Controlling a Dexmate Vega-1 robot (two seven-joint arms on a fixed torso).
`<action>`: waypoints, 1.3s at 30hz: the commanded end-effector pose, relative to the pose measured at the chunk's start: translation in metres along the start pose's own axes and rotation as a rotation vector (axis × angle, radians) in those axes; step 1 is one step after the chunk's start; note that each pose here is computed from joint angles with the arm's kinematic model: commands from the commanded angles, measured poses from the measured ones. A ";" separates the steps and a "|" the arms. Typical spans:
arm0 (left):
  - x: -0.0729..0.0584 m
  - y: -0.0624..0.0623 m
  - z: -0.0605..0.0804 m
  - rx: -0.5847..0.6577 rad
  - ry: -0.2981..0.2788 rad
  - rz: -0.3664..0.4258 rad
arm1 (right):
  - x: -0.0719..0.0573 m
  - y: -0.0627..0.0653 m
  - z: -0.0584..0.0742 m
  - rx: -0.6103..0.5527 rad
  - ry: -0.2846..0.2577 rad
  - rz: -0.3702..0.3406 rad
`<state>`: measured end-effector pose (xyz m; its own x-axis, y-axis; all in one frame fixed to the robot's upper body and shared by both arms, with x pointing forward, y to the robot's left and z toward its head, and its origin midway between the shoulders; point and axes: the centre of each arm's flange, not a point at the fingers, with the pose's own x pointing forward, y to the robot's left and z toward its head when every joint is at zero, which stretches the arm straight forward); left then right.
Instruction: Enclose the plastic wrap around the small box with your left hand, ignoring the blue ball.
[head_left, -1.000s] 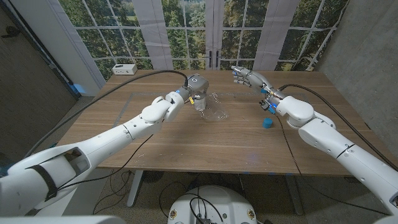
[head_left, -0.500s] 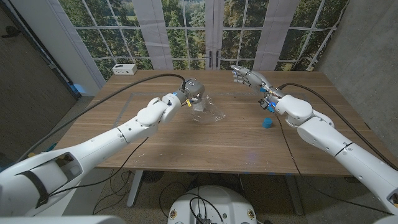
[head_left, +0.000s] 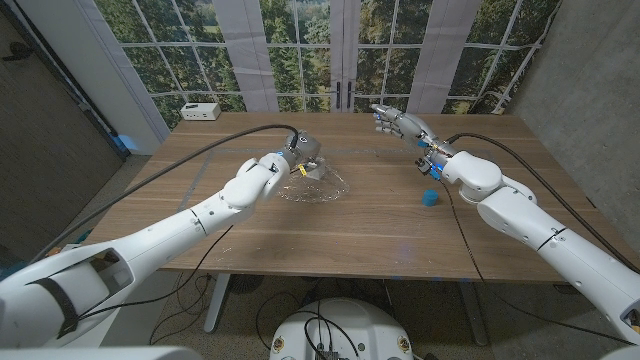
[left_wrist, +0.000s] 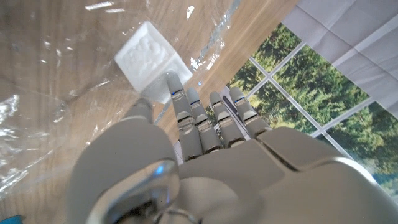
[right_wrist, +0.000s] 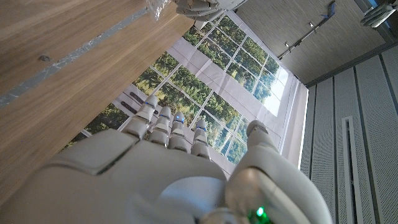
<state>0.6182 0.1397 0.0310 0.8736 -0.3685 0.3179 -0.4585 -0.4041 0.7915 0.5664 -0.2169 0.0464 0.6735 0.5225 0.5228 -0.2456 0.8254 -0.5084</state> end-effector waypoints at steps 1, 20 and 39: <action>-0.007 -0.018 -0.003 -0.142 -0.030 -0.107 | -0.001 0.001 0.001 0.001 -0.005 -0.005; -0.061 -0.020 -0.011 -0.412 0.114 0.181 | -0.002 0.004 0.002 0.006 -0.016 -0.011; -0.081 -0.032 -0.010 -0.555 0.089 0.334 | -0.007 0.004 -0.001 0.015 -0.015 -0.023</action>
<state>0.5826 0.1896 -0.0142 0.8448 -0.2916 0.4487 -0.4488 0.0708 0.8908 0.5628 -0.2150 0.0440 0.6648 0.5171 0.5392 -0.2417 0.8318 -0.4997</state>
